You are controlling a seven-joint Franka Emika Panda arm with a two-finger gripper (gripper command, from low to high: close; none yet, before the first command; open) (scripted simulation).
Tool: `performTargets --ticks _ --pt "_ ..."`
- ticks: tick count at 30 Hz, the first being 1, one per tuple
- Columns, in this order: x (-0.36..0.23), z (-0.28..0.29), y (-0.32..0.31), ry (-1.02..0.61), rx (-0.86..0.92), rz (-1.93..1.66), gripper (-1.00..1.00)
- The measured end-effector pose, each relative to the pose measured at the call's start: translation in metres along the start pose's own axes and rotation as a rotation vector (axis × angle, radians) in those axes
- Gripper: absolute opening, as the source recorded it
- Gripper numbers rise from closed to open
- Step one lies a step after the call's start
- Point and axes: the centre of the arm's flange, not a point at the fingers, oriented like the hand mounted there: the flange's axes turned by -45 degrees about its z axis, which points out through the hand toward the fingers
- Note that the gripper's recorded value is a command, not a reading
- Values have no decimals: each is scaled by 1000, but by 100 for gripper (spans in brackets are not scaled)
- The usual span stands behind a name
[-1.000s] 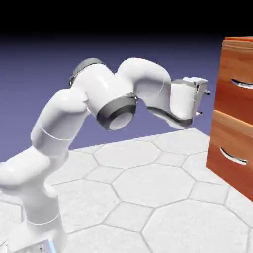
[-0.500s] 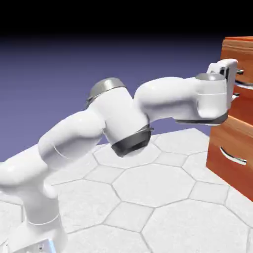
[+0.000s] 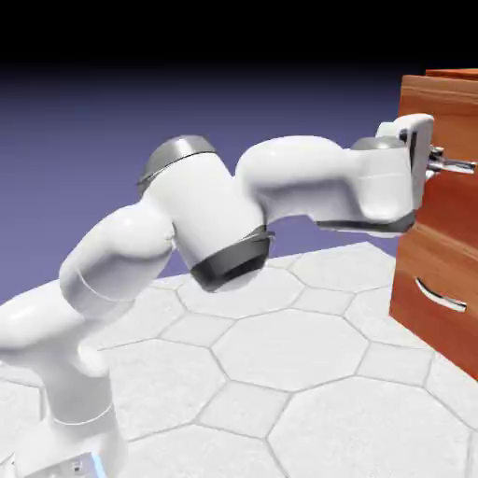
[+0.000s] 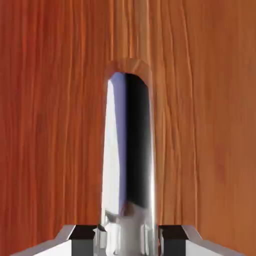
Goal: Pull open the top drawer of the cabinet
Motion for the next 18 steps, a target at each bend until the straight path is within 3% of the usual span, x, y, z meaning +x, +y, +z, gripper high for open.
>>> performTargets --ticks 13,18 --pt "0 -111 1 0 -5 -1 -100" --pt "0 -123 6 -3 -28 2 -100"
